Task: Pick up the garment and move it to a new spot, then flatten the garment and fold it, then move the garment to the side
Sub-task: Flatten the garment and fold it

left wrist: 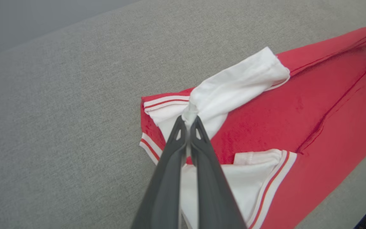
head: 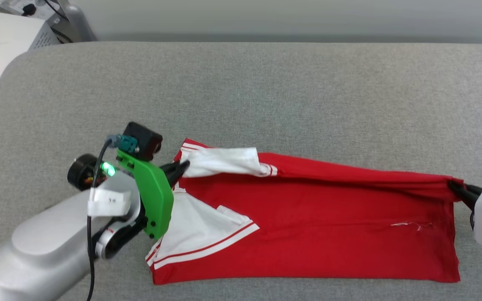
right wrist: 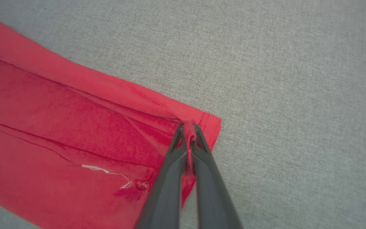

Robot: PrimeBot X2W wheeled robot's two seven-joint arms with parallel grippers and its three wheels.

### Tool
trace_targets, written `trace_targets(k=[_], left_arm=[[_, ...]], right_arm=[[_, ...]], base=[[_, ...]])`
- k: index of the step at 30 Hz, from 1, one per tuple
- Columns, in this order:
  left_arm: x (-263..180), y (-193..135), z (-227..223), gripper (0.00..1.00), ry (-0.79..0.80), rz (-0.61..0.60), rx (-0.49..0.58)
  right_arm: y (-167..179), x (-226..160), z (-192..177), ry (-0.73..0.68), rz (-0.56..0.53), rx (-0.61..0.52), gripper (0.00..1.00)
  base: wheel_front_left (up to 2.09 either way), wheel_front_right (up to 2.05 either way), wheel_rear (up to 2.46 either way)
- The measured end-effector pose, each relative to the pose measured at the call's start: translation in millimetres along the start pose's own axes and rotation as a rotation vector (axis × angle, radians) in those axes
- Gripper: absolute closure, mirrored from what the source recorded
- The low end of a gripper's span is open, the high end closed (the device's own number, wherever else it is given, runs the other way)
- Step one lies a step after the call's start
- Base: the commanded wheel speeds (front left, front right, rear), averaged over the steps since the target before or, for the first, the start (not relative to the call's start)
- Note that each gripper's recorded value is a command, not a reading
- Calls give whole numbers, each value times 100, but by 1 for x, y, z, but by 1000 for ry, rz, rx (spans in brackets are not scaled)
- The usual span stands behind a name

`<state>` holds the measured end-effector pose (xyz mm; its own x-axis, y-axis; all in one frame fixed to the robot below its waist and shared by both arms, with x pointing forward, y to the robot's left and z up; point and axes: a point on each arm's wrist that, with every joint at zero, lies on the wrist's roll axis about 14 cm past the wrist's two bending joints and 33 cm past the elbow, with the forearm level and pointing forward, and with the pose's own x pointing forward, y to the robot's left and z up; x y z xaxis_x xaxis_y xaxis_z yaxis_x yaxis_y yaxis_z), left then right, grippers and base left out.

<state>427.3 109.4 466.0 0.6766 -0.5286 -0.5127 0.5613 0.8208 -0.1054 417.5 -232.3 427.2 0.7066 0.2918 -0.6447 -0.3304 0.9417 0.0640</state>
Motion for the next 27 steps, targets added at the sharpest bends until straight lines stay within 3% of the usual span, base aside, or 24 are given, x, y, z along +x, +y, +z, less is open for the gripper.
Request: trace_targets(k=[12, 20, 21, 22, 23, 27], left_arm=[[-46, -24, -72, 100, 74, 64, -157], [-45, -29, -109, 100, 150, 82, -223], [-45, -28, -110, 65, 148, 86, -225], [-44, -26, -109, 2, 136, 95, -221], [-43, -24, -106, 0, 114, 105, -211], [-44, -17, -84, 0, -14, 148, -197]], right_arm=[[19, -29, -48, 13, 18, 84, 100], [29, -24, -82, 92, 24, 172, 100], [30, -24, -83, 94, 23, 176, 74], [30, -24, -82, 85, 22, 185, 51], [32, -23, -79, 73, 24, 195, 0], [33, -30, -62, 7, 29, 202, 0]], base=[[0, 0, 0], [0, 0, 0], [0, 0, 0], [0, 0, 0], [0, 0, 0], [0, 0, 0]])
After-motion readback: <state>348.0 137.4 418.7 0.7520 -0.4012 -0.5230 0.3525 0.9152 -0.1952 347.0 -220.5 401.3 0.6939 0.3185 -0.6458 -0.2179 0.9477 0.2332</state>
